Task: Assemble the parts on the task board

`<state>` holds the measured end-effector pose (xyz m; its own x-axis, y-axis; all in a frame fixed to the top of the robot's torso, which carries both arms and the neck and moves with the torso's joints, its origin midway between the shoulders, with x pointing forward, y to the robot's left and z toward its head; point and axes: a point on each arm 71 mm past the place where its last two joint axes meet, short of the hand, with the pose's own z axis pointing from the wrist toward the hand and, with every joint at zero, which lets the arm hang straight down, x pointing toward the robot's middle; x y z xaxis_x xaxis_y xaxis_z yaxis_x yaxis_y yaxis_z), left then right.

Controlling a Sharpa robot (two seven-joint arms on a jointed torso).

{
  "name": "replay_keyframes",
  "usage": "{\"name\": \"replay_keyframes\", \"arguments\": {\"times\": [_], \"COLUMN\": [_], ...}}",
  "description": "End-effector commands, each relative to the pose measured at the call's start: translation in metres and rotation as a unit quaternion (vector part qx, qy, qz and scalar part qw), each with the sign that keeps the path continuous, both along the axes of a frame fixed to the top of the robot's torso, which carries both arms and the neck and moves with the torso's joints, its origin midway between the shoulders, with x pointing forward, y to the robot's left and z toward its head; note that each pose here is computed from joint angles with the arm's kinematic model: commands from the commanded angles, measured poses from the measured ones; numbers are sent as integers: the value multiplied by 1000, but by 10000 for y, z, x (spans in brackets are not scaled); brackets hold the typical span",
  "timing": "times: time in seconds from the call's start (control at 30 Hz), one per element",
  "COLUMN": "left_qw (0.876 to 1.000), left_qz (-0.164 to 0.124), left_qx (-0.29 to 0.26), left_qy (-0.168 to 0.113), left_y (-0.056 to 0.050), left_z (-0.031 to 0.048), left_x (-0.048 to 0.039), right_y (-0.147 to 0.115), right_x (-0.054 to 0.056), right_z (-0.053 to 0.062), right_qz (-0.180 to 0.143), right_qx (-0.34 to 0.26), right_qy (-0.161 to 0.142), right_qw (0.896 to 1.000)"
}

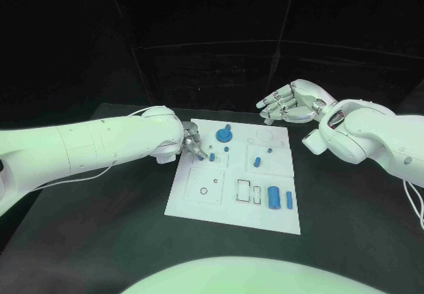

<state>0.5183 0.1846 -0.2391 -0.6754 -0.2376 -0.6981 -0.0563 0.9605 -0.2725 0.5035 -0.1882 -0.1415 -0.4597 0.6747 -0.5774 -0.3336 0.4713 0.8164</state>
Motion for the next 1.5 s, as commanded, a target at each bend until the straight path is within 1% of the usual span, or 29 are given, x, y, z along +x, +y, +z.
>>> {"name": "replay_keyframes", "arguments": {"times": [0.03,0.3,0.43,0.67,0.87,1.1,1.23,1.4,1.5], "left_qw": [1000,1000,1000,999,999,999,999,997,996], "left_qz": [-1,-1,0,-5,-11,-11,-15,-28,-35], "left_qx": [-1,-11,-12,-6,3,11,16,29,40], "left_qy": [12,20,24,31,37,41,45,62,77], "left_y": [-1,-6,19,37,21,16,-10,-54,-66], "left_z": [-25,-29,-28,20,69,95,104,104,99], "left_x": [-13,-39,-60,-63,-46,-13,13,48,72], "right_y": [12,13,13,16,27,36,42,52,57], "right_x": [-5,-7,-8,-8,-5,0,2,4,5], "right_z": [18,18,18,17,17,15,15,14,13], "right_qz": [6,6,6,7,8,9,9,10,11], "right_qx": [2,2,2,2,2,2,2,2,2], "right_qy": [-3,-3,-3,-3,-3,-3,-3,-2,-2], "right_qw": [1000,1000,1000,1000,1000,1000,1000,1000,1000]}}
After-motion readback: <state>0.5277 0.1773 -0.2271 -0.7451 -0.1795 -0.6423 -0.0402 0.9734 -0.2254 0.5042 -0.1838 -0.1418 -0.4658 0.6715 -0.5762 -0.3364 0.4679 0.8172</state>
